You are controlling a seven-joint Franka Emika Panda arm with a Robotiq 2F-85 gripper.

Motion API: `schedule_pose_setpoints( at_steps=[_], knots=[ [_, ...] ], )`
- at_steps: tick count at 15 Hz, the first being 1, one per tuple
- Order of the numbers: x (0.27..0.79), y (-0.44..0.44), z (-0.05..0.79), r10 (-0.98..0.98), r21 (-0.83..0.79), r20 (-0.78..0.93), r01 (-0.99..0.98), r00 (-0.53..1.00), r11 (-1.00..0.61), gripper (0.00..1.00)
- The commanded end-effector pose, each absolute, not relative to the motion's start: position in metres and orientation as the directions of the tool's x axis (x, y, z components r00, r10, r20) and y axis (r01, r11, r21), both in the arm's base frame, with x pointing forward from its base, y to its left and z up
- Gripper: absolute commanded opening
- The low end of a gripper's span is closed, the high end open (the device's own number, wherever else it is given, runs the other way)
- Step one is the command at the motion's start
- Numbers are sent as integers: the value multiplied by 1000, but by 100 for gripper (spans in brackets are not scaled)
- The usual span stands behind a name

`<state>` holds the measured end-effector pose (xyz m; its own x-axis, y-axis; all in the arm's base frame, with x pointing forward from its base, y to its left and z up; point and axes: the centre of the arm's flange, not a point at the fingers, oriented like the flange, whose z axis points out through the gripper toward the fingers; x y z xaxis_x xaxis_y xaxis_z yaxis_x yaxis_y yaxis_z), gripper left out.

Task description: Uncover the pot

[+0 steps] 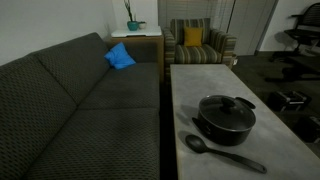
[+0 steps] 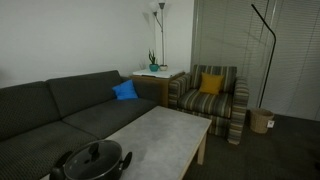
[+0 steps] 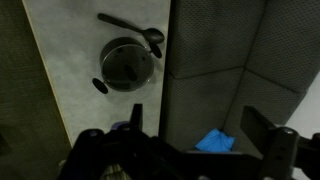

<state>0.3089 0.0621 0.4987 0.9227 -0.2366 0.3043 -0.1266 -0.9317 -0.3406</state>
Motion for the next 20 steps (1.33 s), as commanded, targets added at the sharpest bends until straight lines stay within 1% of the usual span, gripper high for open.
schedule_pose_setpoints(
  at_steps=[1,4,7,11,12,14,20],
  knots=[
    [319,62,498,-224,-316,340,-113,913,-942,100],
    [342,62,487,-194,-286,379,-85,905,-955,100],
    [379,62,461,-159,-248,372,-67,914,-967,100],
    [435,66,409,-110,-190,279,-58,954,-980,100],
    [378,63,430,-143,-223,317,-73,938,-972,100],
    [387,64,419,-140,-215,291,-78,947,-973,100],
    [381,64,434,-141,-223,325,-69,935,-972,100]
  ],
)
